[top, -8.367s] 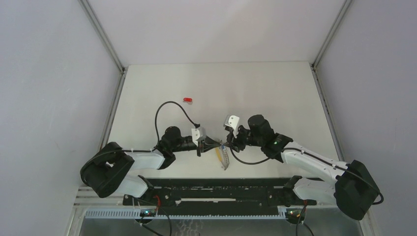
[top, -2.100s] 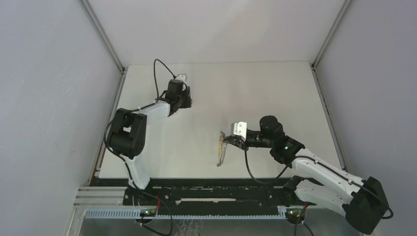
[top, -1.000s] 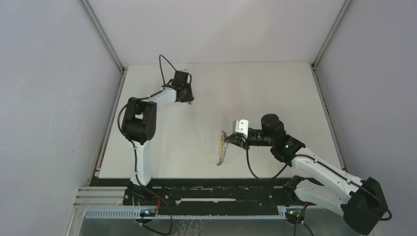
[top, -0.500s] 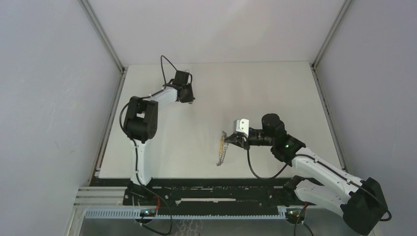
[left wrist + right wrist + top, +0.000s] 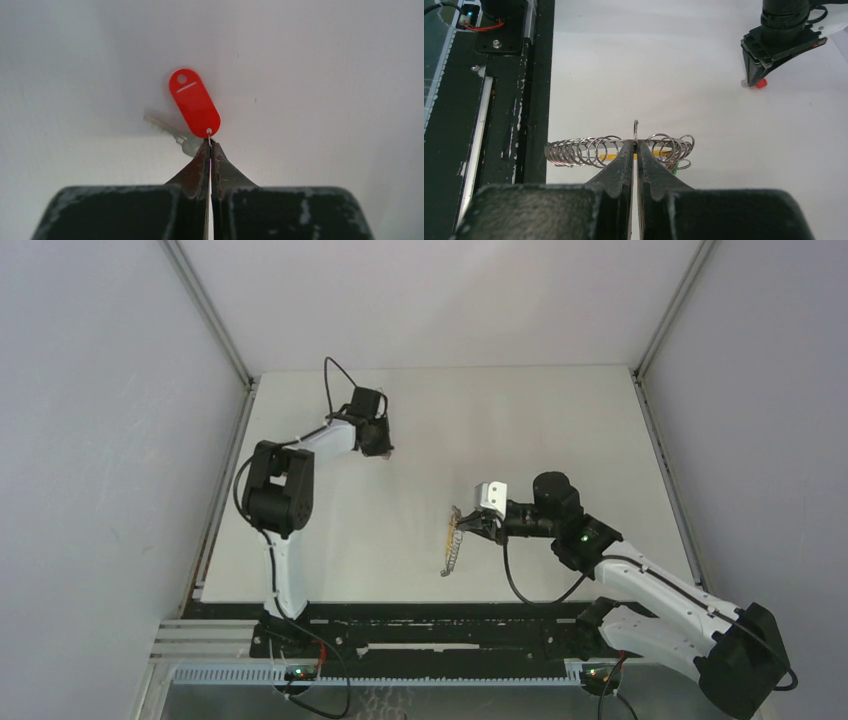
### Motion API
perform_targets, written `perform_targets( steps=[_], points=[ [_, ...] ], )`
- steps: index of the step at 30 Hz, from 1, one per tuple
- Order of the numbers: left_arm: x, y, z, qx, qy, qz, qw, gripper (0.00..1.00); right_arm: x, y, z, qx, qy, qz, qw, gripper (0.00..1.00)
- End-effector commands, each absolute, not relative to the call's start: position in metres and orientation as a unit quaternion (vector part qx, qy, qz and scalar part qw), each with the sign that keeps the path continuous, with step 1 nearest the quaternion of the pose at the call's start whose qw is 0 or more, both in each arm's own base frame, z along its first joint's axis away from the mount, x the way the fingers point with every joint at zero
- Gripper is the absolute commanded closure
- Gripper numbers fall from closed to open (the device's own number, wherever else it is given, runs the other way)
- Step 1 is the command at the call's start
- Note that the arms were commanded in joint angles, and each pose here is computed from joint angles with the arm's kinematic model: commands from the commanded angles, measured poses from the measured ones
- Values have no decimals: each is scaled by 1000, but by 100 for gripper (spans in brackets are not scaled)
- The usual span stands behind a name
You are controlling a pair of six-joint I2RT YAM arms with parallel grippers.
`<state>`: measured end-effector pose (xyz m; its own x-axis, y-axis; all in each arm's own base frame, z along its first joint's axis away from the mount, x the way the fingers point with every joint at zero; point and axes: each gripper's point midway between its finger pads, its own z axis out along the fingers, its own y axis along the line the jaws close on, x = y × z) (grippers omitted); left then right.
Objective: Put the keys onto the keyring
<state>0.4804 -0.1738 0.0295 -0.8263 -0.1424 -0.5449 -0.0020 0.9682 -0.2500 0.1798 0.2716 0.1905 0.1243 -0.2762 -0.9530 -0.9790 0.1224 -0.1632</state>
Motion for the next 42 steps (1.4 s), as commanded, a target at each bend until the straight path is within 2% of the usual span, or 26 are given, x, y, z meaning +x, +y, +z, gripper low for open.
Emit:
perform_targets(
  steps=[1, 11, 17, 23, 31, 35, 38, 42],
  points=[
    [441, -177, 69, 2, 949, -129, 287, 100, 173, 280, 223, -557, 521, 358, 539, 100],
    [309, -189, 57, 103, 973, -77, 194, 100, 140, 286, 217, -573, 520, 354, 526, 100],
    [255, -194, 49, 160, 975, -47, 148, 100, 124, 279, 202, -568, 515, 355, 535, 100],
    [239, -200, 34, 195, 974, -25, 112, 100, 124, 274, 188, -563, 522, 343, 541, 100],
    [256, -210, 29, 223, 969, -11, 106, 99, 136, 275, 166, -576, 521, 310, 549, 100],
    [268, -217, 30, 233, 965, -14, 122, 90, 143, 276, 160, -577, 526, 302, 546, 100],
    [276, -222, 42, 237, 959, -26, 152, 77, 148, 276, 158, -575, 529, 299, 547, 100],
    [279, -225, 62, 229, 950, -51, 206, 63, 151, 275, 160, -570, 530, 301, 550, 100]
  ],
)
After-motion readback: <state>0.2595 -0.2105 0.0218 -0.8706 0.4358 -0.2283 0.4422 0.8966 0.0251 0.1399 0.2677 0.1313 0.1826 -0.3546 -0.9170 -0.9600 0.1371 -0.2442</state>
